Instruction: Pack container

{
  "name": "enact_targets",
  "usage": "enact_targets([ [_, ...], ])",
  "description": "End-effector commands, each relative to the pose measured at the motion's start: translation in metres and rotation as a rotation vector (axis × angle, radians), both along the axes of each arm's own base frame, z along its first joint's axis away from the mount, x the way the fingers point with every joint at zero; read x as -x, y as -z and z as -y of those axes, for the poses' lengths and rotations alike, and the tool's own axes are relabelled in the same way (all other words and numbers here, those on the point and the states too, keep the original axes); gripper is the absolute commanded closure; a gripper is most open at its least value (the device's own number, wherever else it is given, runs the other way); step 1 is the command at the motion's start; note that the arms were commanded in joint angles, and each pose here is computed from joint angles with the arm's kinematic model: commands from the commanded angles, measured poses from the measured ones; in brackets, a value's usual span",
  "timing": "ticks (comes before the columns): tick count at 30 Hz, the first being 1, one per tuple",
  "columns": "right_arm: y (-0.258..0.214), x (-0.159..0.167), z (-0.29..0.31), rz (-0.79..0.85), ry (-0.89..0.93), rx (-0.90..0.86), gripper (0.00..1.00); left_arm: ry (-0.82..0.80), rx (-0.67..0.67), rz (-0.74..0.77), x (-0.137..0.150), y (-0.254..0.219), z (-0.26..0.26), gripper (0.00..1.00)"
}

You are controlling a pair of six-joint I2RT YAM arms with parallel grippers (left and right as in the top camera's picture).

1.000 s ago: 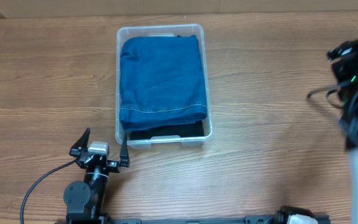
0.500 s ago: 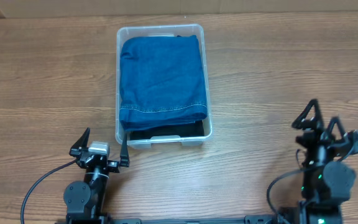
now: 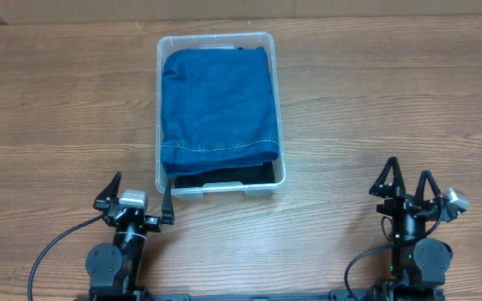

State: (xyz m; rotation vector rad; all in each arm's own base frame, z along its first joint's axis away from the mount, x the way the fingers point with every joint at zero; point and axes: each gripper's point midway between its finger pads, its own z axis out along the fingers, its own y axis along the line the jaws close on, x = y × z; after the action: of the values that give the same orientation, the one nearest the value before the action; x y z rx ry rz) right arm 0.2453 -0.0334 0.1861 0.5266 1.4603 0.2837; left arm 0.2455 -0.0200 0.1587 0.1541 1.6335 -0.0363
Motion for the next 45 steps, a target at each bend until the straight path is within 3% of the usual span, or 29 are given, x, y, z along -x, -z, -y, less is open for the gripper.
enact_targets([
  [1, 0.002, 0.000, -0.007, 0.000, -0.036, 0.059, 0.00, -0.005, -0.011, 0.007, 0.000, 0.000, -0.001, 0.00],
  [45, 0.015, 0.000, -0.009, -0.051, -0.049, 0.064, 0.00, -0.005, -0.011, 0.007, 0.000, 0.000, -0.001, 0.00],
])
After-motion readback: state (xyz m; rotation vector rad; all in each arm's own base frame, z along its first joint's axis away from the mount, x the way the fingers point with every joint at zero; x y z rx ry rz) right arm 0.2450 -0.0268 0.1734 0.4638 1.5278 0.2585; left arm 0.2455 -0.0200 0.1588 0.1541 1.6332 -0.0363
